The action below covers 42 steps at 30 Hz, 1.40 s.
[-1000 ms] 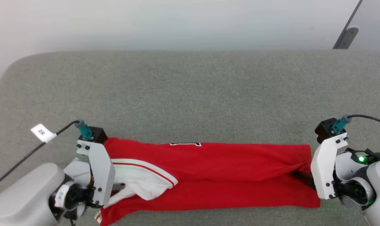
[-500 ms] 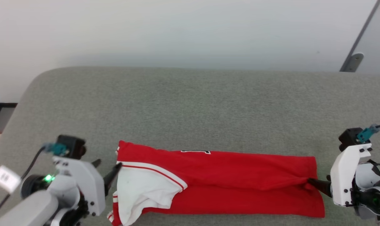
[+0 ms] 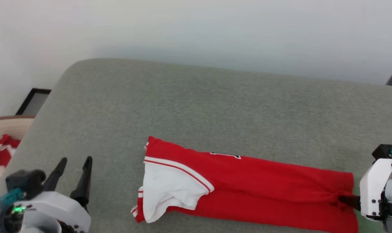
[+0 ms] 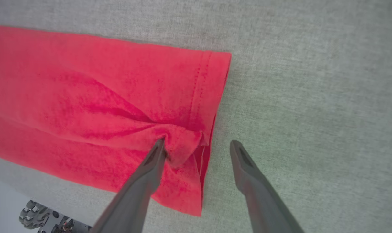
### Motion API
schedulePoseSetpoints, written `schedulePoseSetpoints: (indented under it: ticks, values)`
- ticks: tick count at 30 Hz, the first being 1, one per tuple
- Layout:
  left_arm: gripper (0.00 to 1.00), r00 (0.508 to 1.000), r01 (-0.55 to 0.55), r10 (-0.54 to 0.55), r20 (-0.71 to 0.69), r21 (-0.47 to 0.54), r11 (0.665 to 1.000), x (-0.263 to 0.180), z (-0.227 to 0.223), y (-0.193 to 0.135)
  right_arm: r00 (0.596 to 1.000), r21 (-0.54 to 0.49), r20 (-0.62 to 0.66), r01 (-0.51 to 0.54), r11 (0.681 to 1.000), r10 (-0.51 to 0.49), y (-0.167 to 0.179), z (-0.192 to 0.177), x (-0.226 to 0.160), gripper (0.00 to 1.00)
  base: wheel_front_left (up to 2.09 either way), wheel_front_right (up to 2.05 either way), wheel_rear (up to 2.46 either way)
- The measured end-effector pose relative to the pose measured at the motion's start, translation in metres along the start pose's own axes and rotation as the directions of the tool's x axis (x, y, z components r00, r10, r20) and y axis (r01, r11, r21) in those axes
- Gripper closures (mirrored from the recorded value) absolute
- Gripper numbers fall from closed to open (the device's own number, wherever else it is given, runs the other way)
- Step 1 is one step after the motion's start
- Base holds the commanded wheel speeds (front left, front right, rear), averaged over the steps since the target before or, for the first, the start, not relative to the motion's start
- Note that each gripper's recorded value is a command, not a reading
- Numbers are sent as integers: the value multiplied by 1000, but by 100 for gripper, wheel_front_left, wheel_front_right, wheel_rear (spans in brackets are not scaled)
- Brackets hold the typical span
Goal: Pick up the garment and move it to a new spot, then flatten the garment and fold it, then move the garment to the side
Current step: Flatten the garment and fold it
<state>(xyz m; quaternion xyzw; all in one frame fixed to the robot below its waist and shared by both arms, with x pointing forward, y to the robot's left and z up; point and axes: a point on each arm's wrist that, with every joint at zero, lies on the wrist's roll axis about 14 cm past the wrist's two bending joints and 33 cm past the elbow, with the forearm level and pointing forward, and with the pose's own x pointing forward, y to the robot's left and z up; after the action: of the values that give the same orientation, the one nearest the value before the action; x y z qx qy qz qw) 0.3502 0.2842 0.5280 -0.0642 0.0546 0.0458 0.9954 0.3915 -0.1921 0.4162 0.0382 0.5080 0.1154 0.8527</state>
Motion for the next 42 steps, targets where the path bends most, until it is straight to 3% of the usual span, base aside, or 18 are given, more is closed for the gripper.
schedulePoseSetpoints:
  ticks: [12, 13, 14, 26, 35, 42]
  values:
    - [0, 972, -185, 187, 140, -23, 982, -35, 9, 42, 992, 12, -124, -14, 1000, 16, 11, -6, 34, 0, 0, 0, 0]
    - [0, 970, -188, 190, 154, -28, 982, -37, 11, 42, 991, 14, -130, -16, 1000, 18, 11, -6, 36, 61, 0, 0, 0]
    - [0, 967, -188, 190, 168, -25, 982, -37, 13, 43, 991, 12, -134, -19, 1000, 21, 13, -6, 37, 100, 0, 0, 0]
    - [0, 958, -191, 193, 214, -30, 981, -42, 9, 51, 996, 35, -85, -23, 999, 26, 8, 0, 34, 100, 0, 0, 0]
    - [0, 966, -136, 136, 221, -17, 991, -32, 6, 42, 996, 83, -17, 92, 992, -91, -44, 6, 15, 100, 0, 0, 0]
    - [0, 972, -81, 80, 222, -2, 997, -20, 5, 32, 976, 132, 14, 215, 968, -219, -95, 6, -10, 100, 0, 0, 0]
